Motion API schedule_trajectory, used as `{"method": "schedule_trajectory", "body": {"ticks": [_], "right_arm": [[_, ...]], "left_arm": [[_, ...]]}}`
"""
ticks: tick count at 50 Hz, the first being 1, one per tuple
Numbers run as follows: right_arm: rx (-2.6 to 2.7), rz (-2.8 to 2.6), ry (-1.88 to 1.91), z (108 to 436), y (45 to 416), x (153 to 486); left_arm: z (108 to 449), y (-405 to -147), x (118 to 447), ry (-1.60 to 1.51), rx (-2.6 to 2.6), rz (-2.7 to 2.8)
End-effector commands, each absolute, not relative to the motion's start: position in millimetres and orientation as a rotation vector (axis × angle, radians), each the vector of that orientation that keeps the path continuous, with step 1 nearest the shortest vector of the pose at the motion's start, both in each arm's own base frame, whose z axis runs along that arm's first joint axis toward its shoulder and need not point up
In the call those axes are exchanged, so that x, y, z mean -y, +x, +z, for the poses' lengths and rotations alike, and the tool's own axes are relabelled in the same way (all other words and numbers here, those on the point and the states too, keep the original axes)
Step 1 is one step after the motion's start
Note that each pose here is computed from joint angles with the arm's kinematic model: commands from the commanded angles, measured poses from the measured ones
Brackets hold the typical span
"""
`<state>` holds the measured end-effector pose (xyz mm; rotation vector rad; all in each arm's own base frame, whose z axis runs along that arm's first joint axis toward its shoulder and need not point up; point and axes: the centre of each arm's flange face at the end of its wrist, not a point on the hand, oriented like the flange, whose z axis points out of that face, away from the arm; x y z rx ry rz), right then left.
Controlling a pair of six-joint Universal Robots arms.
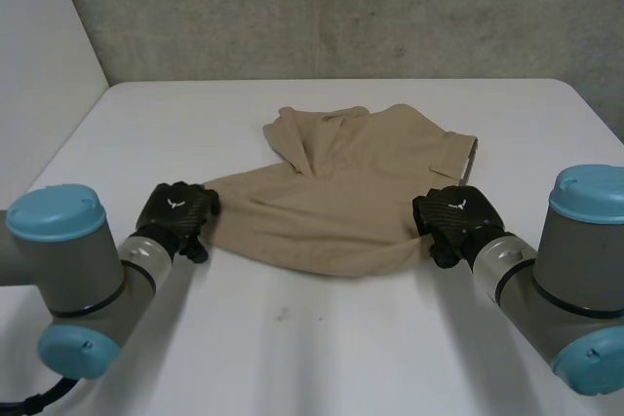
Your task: Fold the shorts.
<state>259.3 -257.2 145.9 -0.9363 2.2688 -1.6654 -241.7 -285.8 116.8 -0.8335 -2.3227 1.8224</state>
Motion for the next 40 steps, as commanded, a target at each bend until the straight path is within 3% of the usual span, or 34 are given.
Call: {"method": "schedule_trajectory", "body": {"ticks": [1, 29, 33, 35, 40], "right_arm": [[-2.273, -1.656, -0.939, 143.7, 259.5, 256.4], [-2.255, -1.705, -1.030, 147.5, 261.6, 258.9], [-2.235, -1.744, -1.038, 157.4, 262.5, 260.8], [-2.218, -1.774, -1.057, 167.8, 262.5, 260.8], [-2.144, -1.918, -1.198, 237.9, 256.1, 249.5]], "left_arm": [[112.2, -246.5, 298.9, -0.834, 2.311, 1.832], [104.6, -250.4, 298.3, -0.898, 2.320, 1.815], [120.7, -249.0, 292.3, -0.959, 2.312, 1.857], [146.9, -249.2, 278.7, -1.023, 2.280, 1.896], [219.0, -250.3, 237.2, -1.093, 2.166, 1.989]]}}
